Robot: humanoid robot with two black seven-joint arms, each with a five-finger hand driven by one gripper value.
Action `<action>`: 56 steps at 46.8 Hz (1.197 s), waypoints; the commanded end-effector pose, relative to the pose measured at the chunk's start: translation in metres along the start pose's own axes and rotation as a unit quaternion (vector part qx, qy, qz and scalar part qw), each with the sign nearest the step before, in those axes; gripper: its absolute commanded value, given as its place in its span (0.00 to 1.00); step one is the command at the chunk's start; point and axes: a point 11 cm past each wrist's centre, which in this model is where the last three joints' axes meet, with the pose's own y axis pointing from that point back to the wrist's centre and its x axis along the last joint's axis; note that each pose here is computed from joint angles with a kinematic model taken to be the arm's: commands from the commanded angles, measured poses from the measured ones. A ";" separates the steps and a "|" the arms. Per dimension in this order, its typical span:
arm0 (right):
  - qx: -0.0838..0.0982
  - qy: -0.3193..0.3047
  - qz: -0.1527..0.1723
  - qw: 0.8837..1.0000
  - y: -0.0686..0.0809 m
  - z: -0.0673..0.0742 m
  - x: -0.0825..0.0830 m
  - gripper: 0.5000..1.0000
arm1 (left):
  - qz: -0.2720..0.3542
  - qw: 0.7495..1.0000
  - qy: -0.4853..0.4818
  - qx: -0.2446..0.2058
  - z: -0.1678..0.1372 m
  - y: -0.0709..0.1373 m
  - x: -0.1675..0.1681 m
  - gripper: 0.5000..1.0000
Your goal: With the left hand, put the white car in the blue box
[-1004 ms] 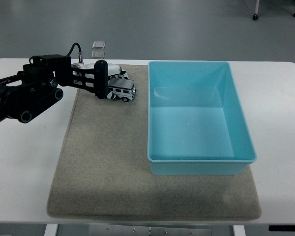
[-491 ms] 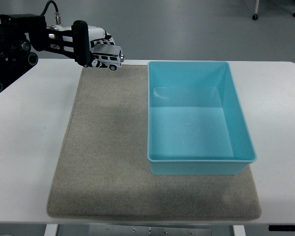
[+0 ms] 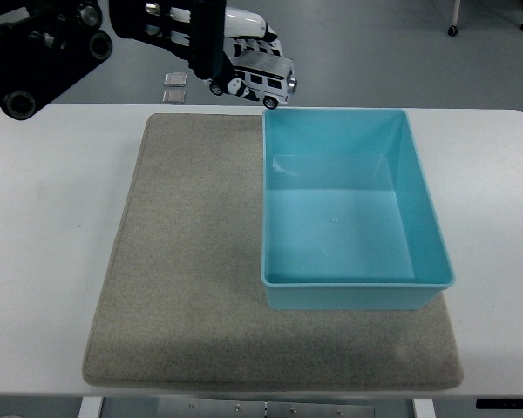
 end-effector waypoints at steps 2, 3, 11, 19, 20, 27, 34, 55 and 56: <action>0.000 0.000 0.000 1.000 0.000 0.000 0.000 0.87 | -0.012 1.000 -0.007 -0.027 0.027 -0.021 -0.009 0.00; 0.000 0.000 0.000 1.000 0.000 0.000 0.000 0.87 | -0.015 0.999 -0.006 -0.031 0.030 -0.026 -0.013 0.00; 0.000 -0.001 0.000 1.000 0.000 0.000 0.000 0.87 | -0.036 0.998 0.008 -0.057 0.056 -0.057 -0.045 0.00; 0.000 0.000 -0.001 1.000 0.000 0.000 0.000 0.87 | -0.041 0.998 -0.001 -0.058 0.065 -0.079 -0.076 0.00; 0.000 0.000 0.000 1.000 0.000 0.000 0.000 0.87 | -0.040 0.998 -0.003 -0.056 0.065 -0.080 -0.078 0.00; 0.000 0.000 -0.001 1.000 0.000 0.000 0.000 0.88 | -0.041 0.998 -0.002 -0.056 0.063 -0.083 -0.093 0.00; 0.000 0.000 -0.001 1.000 0.000 0.000 0.000 0.87 | -0.038 0.997 0.006 -0.062 0.068 -0.088 -0.101 0.00; 0.000 0.000 0.000 1.000 0.000 0.000 0.000 0.87 | -0.010 0.995 0.072 -0.073 0.065 -0.088 -0.110 1.00; 0.000 0.000 0.000 1.000 0.000 0.000 0.000 0.87 | -0.008 0.994 0.083 -0.074 0.064 -0.087 -0.108 1.00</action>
